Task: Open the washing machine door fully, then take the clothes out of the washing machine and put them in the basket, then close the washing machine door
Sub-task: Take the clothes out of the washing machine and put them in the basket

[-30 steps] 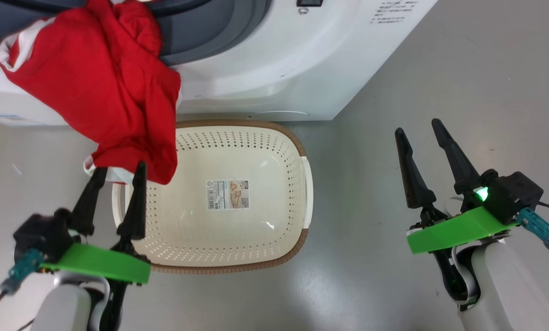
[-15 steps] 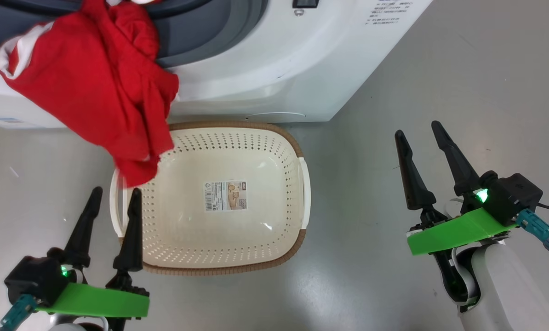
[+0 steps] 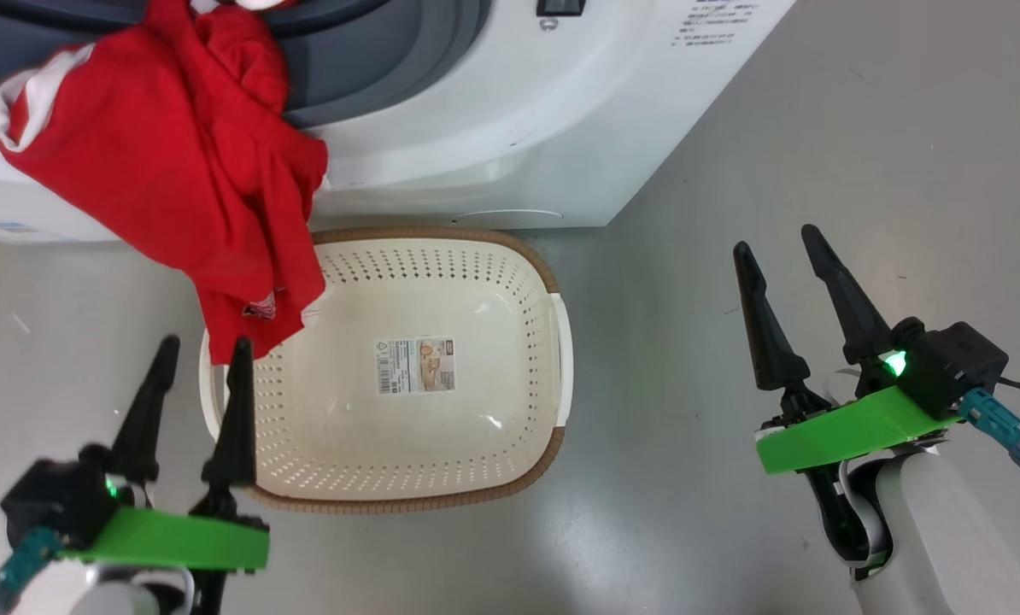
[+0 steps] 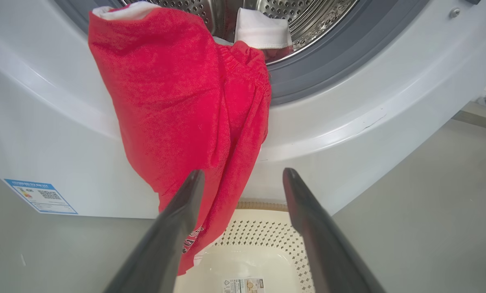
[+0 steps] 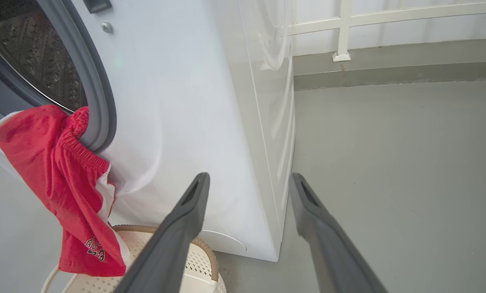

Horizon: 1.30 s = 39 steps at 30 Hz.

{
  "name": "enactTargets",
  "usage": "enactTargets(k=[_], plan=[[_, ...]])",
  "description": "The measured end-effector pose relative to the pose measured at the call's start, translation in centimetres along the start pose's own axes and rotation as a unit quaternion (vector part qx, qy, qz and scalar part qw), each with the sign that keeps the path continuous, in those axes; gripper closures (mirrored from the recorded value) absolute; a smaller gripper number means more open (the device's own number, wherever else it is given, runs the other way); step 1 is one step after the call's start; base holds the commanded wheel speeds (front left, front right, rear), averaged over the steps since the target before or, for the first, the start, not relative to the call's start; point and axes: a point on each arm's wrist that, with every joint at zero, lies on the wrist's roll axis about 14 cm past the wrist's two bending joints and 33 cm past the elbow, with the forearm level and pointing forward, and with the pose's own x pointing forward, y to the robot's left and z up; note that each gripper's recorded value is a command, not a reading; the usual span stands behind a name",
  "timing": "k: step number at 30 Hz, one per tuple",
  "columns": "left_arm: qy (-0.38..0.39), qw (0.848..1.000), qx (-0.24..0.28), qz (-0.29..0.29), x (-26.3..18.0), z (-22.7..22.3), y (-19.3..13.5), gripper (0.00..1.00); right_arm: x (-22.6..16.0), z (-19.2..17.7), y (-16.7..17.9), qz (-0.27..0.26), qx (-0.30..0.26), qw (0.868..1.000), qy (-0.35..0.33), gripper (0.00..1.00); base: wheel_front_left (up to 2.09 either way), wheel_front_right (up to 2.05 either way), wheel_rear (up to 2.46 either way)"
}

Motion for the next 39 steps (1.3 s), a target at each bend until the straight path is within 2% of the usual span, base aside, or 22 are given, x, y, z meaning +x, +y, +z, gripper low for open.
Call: enactTargets(k=[11,30,38,39], plan=[[-0.024,0.999,0.023,-0.041,5.8,2.4,-1.8,0.0,0.0,-0.4,0.3,0.005,0.002,1.0,0.005,0.0,0.0,0.0,0.0],[0.021,0.997,0.062,-0.046,13.4,2.6,-2.3,0.0,0.0,-1.1,-0.1,-0.001,0.007,1.0,0.014,0.0,0.0,0.0,0.0],[0.055,0.994,0.08,-0.052,15.2,1.7,-2.8,0.0,0.4,-1.1,-0.3,-0.002,0.01,1.0,0.012,0.0,0.0,0.0,0.0],[0.058,0.993,0.082,-0.053,15.4,1.6,-2.8,0.03,0.5,-1.0,-0.3,-0.002,0.01,1.0,0.01,0.0,0.0,0.0,0.0]])
